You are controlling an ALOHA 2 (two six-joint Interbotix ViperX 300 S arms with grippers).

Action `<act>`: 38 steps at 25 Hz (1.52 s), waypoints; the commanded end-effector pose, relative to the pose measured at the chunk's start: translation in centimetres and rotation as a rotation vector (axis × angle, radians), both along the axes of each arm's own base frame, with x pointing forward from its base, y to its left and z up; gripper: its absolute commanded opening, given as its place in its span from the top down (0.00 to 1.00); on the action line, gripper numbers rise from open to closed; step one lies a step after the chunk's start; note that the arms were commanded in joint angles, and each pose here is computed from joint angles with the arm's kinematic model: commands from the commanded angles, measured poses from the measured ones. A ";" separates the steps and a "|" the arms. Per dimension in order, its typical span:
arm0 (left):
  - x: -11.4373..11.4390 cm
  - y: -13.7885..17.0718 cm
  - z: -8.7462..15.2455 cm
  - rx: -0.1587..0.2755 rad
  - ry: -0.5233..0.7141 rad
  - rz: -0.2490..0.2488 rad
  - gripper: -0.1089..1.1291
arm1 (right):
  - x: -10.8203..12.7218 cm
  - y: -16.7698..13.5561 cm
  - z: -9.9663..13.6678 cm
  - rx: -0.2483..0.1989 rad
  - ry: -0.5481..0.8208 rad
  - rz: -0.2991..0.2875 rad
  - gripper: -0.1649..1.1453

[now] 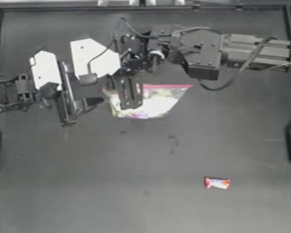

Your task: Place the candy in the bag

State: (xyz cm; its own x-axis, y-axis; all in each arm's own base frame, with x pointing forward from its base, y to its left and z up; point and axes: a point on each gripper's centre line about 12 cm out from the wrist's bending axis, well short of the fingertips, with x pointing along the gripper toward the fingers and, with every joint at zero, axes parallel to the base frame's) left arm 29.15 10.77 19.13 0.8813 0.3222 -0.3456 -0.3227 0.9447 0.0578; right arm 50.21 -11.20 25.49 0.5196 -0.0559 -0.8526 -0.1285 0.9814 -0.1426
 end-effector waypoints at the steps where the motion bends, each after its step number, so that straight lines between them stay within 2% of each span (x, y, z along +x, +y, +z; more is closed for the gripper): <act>1: 0.5 0.2 0.9 0.014 -0.029 -0.002 0.24 | -0.5 0.4 3.1 -0.014 -0.069 0.005 0.77; 5: 0.7 0.3 0.9 0.015 -0.030 -0.001 0.29 | -0.4 0.4 3.1 -0.014 -0.071 0.006 0.77; 13: 0.7 0.3 1.1 0.016 -0.033 -0.001 0.30 | -0.6 0.5 2.9 -0.012 -0.062 0.006 0.77; 17: 0.7 0.3 1.2 0.018 -0.036 -0.004 0.35 | -0.5 0.5 2.8 -0.012 -0.062 0.006 0.77; 20: 0.7 0.2 1.0 0.016 -0.028 -0.004 0.42 | -0.6 0.4 2.8 -0.015 -0.061 0.005 0.77; 25: 0.6 0.1 1.0 0.018 -0.023 -0.009 0.60 | -0.6 0.3 2.8 -0.019 -0.059 0.004 0.77; 30: 0.6 -0.2 1.4 0.038 -0.027 -0.028 0.77 | -0.6 0.3 2.8 -0.019 -0.062 0.004 0.77; 33: 0.4 -0.6 1.8 0.066 -0.030 -0.053 0.86 | -0.6 0.3 2.9 -0.020 -0.063 0.004 0.77; 35: 0.2 -0.8 2.2 0.079 -0.040 -0.065 0.89 | -0.6 0.3 2.8 -0.019 -0.062 0.003 0.77; 38: -0.1 -0.9 2.4 0.082 -0.048 -0.064 0.89 | -0.5 0.3 2.8 -0.019 -0.063 0.003 0.77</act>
State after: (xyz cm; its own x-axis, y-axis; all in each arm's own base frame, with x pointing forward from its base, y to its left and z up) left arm 29.18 9.95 19.65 0.8970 0.2849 -0.3379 -0.2610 0.9584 0.1152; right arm 50.17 -11.07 25.42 0.5214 -0.0588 -0.8513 -0.1311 0.9803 -0.1480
